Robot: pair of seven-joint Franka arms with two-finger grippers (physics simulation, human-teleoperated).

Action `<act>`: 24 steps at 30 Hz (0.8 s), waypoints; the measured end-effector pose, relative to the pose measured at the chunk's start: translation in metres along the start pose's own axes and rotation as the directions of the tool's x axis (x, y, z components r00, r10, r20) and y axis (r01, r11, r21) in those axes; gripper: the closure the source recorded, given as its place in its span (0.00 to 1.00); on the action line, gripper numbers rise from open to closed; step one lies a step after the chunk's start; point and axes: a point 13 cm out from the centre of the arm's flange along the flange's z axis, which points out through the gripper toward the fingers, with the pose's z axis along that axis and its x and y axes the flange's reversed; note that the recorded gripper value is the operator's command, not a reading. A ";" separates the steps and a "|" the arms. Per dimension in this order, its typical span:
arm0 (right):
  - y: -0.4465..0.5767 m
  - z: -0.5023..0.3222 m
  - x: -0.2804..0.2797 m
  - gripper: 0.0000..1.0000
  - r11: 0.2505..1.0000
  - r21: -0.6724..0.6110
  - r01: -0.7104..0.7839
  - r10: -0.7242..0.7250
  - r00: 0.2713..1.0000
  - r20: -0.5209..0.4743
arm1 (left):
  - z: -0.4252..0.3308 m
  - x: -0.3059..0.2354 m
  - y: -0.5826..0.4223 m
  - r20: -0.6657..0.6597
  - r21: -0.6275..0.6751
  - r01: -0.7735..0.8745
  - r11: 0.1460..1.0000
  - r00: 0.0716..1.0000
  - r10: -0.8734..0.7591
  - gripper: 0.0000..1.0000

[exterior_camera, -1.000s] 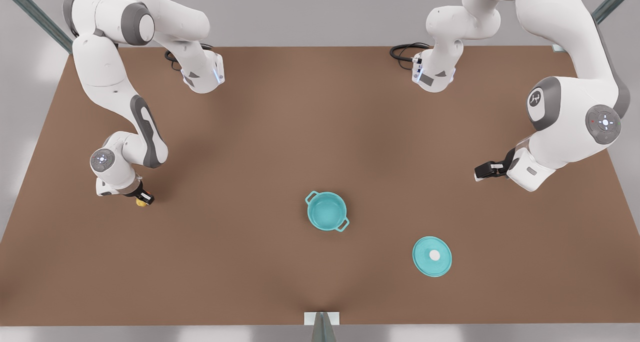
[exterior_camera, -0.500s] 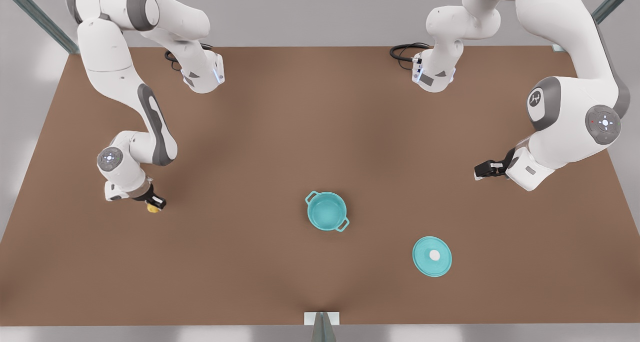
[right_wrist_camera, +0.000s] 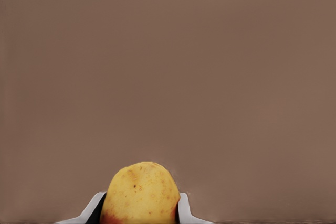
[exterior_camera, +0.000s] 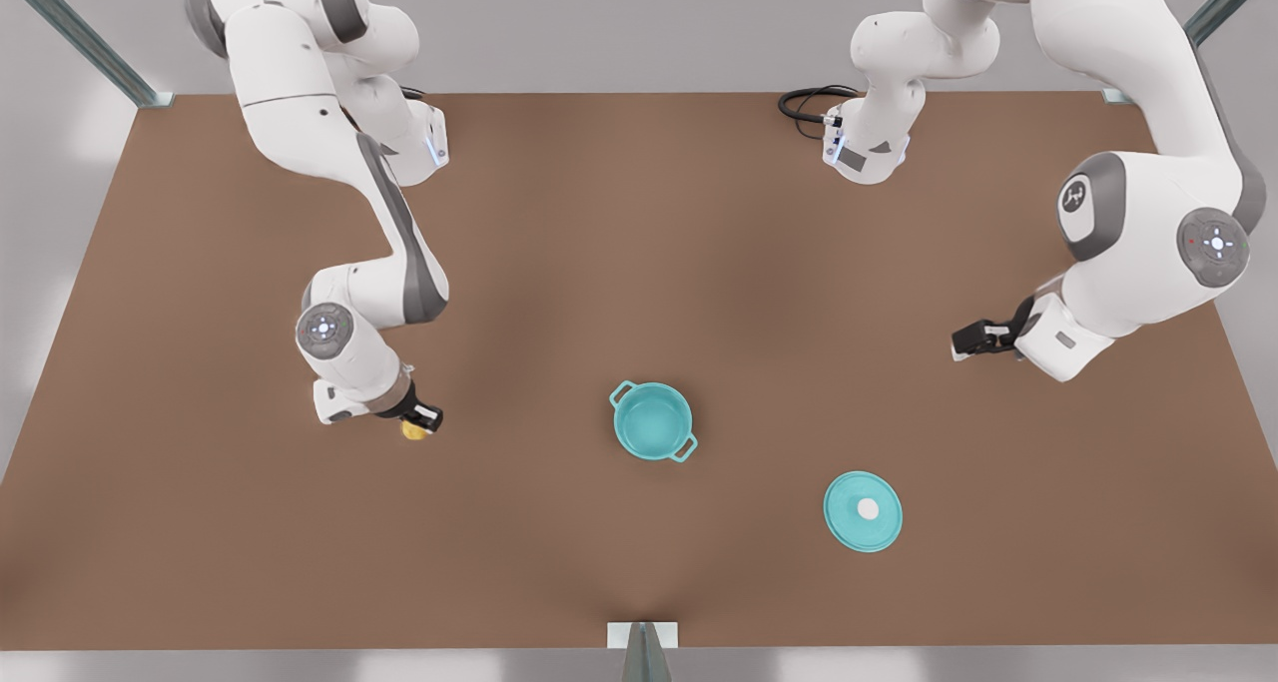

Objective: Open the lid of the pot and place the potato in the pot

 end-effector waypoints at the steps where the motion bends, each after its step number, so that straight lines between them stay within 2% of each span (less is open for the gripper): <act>1: 0.016 -0.004 0.006 0.48 1.000 -0.008 -0.007 0.007 1.000 -0.008 | -0.001 -0.001 0.000 0.002 0.000 -0.001 1.000 1.000 0.001 0.00; 8: 0.139 -0.007 0.041 0.47 0.998 -0.038 -0.049 0.048 0.998 -0.046 | -0.005 -0.004 0.012 0.009 0.003 0.001 1.000 1.000 -0.001 0.00; 13: 0.206 0.007 0.088 0.47 0.996 -0.029 -0.082 0.079 0.994 -0.070 | -0.006 -0.001 0.016 -0.004 0.002 -0.020 1.000 1.000 0.020 0.00; 20: 0.302 0.010 0.144 0.47 0.975 -0.125 -0.185 0.172 0.979 -0.112 | -0.015 -0.011 0.024 0.005 0.010 -0.030 0.999 1.000 0.030 0.00; 24: 0.321 0.022 0.151 0.47 0.951 -0.156 -0.267 0.247 0.959 -0.137 | -0.009 -0.012 0.016 -0.007 0.010 -0.055 0.998 0.998 0.055 0.00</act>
